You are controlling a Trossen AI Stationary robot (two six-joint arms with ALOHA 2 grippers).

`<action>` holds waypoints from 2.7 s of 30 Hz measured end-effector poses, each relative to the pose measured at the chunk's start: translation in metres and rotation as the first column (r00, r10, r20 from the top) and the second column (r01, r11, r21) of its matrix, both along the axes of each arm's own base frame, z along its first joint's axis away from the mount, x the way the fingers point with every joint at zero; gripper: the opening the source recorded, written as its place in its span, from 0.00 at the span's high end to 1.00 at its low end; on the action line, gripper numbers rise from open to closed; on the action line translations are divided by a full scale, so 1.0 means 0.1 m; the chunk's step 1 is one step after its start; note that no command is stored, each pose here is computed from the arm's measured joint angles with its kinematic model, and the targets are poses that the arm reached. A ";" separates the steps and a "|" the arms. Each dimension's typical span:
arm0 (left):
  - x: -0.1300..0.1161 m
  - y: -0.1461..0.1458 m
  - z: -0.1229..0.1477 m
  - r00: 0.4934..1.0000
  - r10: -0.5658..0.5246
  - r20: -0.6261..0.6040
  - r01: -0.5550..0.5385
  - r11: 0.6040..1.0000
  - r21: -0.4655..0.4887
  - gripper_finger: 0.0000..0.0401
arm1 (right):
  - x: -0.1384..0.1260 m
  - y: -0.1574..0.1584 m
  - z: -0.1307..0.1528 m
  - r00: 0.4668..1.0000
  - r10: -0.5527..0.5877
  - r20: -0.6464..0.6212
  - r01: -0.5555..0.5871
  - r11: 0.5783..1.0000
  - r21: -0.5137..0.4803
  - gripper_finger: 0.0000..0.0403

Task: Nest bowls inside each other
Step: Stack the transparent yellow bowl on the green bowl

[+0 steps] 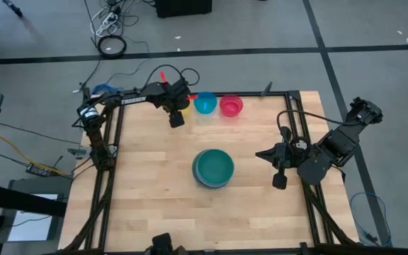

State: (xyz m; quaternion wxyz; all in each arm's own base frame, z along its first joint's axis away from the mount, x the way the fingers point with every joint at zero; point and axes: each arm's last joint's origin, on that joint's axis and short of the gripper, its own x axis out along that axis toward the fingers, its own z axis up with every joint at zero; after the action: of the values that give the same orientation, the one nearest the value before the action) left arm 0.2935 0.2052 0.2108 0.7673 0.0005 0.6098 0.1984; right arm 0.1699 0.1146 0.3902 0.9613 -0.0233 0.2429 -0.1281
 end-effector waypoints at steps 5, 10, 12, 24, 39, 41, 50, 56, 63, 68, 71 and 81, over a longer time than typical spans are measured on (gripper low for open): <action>0.01 0.01 0.00 0.999 -0.034 0.003 0.034 0.999 0.006 0.49 | 0.00 0.00 0.00 1.000 -0.001 0.001 0.001 1.000 0.002 1.00; 0.02 0.01 0.00 0.994 -0.105 0.026 0.105 0.994 -0.014 0.49 | 0.00 0.00 0.00 1.000 -0.004 0.003 0.004 1.000 0.008 1.00; 0.02 0.01 0.00 0.993 -0.114 0.022 0.114 0.993 -0.013 0.49 | 0.00 0.00 0.00 1.000 -0.004 0.003 0.004 1.000 0.008 1.00; -0.02 0.14 -0.14 0.993 -0.120 -0.020 0.120 0.993 -0.023 0.49 | 0.00 0.00 0.00 1.000 -0.002 0.002 0.002 1.000 0.004 1.00; 0.11 0.23 -0.60 0.989 -0.132 -0.073 0.126 0.989 -0.078 0.62 | 0.00 0.00 0.00 1.000 -0.004 0.003 0.004 1.000 0.002 1.00; 0.11 0.23 -0.60 0.986 -0.148 -0.078 0.142 0.987 -0.078 0.74 | 0.01 -0.01 0.00 1.000 -0.010 0.004 0.010 1.000 0.000 1.00; 0.23 0.11 -0.35 0.969 -0.216 -0.118 0.207 0.974 -0.088 0.99 | 0.02 -0.02 0.00 1.000 -0.023 0.007 0.023 1.000 0.007 1.00; 0.42 -0.23 0.26 0.950 -0.309 -0.049 0.307 0.951 -0.033 0.99 | 0.02 -0.02 0.00 1.000 -0.027 0.009 0.027 1.000 0.014 1.00; 0.44 -1.06 1.04 0.860 -0.488 0.150 0.504 0.859 -0.095 1.00 | 0.02 -0.02 0.00 1.000 -0.026 0.009 0.026 1.000 0.014 1.00; 0.47 -1.80 1.26 0.744 -0.610 0.274 0.654 0.748 -0.111 1.00 | 0.02 -0.02 0.00 1.000 -0.022 0.006 0.022 1.000 0.007 1.00; 0.55 -2.14 1.27 0.685 -0.647 0.333 0.709 0.697 -0.103 1.00 | 0.02 -0.02 0.00 1.000 -0.022 0.006 0.022 1.000 0.006 1.00; 0.91 -2.54 0.92 0.650 -0.656 0.384 0.743 0.654 -0.142 1.00 | 0.01 -0.01 0.00 1.000 -0.015 0.007 0.015 1.000 0.006 1.00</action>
State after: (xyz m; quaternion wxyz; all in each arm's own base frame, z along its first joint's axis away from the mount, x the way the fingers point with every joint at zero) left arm 0.3844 -0.0484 0.3026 0.8577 0.0970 0.4592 -0.2098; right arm 0.1708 0.1136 0.3904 0.9612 -0.0181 0.2401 -0.1348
